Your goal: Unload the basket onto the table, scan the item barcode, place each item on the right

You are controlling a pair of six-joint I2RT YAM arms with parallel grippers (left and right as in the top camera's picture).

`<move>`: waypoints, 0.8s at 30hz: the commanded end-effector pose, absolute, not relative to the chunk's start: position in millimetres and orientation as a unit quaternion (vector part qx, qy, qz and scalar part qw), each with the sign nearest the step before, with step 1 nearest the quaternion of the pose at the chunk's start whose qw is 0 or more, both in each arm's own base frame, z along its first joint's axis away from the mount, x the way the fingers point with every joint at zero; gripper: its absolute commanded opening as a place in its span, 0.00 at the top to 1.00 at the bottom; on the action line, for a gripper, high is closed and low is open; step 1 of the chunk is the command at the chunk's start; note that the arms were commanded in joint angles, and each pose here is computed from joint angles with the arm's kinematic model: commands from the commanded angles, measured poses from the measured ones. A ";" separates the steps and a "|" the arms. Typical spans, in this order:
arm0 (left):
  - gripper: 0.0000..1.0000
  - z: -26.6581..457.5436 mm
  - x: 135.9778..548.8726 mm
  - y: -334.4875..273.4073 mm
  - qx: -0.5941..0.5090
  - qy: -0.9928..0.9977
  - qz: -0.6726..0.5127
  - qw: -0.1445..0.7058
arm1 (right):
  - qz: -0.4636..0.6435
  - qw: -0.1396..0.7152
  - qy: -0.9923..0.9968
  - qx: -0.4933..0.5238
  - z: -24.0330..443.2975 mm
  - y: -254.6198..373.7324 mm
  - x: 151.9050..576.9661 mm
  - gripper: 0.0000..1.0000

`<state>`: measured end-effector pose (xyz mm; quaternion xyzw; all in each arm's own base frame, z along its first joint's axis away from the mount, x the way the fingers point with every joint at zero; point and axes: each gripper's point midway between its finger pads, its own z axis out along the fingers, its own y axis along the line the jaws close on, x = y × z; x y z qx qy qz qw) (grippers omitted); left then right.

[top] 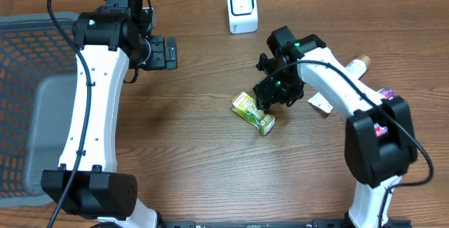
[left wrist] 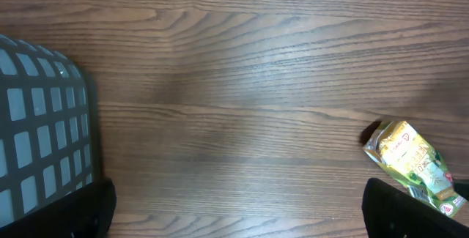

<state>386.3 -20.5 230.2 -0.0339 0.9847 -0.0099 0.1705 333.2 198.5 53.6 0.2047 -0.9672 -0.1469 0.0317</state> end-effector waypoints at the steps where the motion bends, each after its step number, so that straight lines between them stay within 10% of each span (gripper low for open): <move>1: 0.00 230.6 386.3 -20.9 -0.041 0.984 -0.016 0.171 | -0.176 0.053 -0.954 0.236 39.1 201.8 328.1 0.27; 15: 0.00 230.6 386.3 -20.9 -0.041 0.984 -0.016 0.171 | -0.239 0.074 -0.933 0.258 22.5 213.4 323.6 0.34; 24: 0.00 230.6 386.3 -20.9 -0.041 0.984 -0.016 0.171 | -0.299 0.104 -0.918 0.240 11.9 231.2 314.3 0.73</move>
